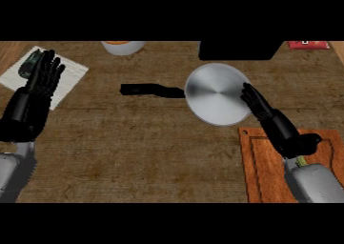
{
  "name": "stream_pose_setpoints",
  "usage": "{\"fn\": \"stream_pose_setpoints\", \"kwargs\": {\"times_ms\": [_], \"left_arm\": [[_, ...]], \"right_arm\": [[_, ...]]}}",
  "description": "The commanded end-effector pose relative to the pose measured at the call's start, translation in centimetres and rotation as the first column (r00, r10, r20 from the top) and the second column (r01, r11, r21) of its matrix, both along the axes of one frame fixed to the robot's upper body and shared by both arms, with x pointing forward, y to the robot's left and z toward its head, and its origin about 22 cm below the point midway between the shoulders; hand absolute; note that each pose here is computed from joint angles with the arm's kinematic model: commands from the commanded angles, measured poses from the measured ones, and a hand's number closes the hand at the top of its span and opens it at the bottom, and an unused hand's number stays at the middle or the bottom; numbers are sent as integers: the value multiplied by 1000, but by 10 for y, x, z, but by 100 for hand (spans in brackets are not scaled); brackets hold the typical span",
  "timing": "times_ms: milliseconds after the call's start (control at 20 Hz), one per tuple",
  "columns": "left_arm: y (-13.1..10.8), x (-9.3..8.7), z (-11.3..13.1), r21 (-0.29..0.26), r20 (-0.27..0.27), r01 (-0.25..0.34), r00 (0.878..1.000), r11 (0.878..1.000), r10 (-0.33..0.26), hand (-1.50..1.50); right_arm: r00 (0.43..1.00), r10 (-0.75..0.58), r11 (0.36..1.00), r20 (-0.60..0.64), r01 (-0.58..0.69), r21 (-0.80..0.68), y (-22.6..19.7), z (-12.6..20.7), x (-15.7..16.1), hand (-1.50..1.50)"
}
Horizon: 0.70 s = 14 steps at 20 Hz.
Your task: Pick the squash from the cutting board and place it in the pan
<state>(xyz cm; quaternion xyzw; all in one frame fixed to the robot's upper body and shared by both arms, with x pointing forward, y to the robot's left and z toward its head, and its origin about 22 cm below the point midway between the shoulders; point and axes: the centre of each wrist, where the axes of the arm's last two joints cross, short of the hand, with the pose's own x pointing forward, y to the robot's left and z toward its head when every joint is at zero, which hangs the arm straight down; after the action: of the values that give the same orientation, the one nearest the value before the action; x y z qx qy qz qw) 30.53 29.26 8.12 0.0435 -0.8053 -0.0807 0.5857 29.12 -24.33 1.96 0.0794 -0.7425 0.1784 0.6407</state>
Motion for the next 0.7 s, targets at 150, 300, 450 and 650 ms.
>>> {"fn": "stream_pose_setpoints", "kwargs": {"times_ms": [150,300,450,650], "left_arm": [[12,-38,-47,162,-251,-104,957,981,143,0],[28,-46,-65,212,-356,-120,915,970,191,0],[14,-70,-91,217,-419,-144,879,965,226,0],[-2,-78,-82,226,-417,-144,880,963,229,0]], "right_arm": [[982,-187,969,-35,190,155,-71,23,17,-150],[968,-242,848,66,244,-471,-130,55,6,-150],[697,-685,727,-214,673,-136,-177,4,-33,-150],[746,-636,754,-198,545,-367,-231,32,-79,-150]]}}
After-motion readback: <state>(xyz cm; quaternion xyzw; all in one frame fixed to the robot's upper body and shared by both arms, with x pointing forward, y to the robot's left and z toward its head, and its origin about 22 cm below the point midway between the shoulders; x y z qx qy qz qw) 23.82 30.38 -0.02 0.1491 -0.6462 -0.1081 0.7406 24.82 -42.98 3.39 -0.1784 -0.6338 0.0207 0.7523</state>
